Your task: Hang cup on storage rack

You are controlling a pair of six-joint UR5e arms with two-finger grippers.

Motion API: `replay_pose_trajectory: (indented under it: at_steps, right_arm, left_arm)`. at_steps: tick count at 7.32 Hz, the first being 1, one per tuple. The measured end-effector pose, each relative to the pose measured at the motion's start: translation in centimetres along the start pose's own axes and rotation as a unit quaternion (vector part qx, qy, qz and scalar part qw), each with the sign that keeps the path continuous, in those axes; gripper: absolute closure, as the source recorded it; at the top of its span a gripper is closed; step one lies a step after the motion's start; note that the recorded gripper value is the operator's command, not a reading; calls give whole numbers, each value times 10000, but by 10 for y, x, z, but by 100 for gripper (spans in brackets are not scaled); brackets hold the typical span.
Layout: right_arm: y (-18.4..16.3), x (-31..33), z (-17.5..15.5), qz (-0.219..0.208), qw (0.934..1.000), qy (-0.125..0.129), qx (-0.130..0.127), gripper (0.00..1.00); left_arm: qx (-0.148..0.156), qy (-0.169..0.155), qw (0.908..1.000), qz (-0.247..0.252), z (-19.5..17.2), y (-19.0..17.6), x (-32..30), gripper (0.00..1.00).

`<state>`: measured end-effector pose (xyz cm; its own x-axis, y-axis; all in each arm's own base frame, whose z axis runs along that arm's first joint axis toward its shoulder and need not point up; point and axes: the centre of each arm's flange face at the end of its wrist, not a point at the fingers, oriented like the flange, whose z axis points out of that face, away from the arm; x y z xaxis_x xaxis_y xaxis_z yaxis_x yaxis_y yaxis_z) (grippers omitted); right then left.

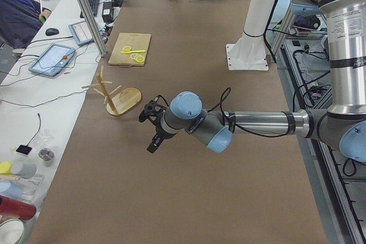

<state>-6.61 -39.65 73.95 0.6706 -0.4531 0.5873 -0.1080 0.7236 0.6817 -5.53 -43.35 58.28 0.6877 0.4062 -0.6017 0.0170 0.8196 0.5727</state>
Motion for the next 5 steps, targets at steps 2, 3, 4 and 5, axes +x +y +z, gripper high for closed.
replay_pose_trajectory:
  at_steps: [2,3,4,5]
  right_arm:
    - [2,1,1,-8,10000,-15,-13,5]
    - [1,-1,1,-25,10000,-40,-5,6]
    - [0,-1,0,-35,10000,-60,-5,8]
    - [0,-2,-2,-15,9999,-157,-37,8]
  left_arm:
    - [6,-5,10000,9,0,-2,0,0]
    - [7,-9,10000,11,0,-2,0,0]
    - [8,-11,10000,11,0,-3,0,0]
    - [8,-14,10000,11,0,-3,0,0]
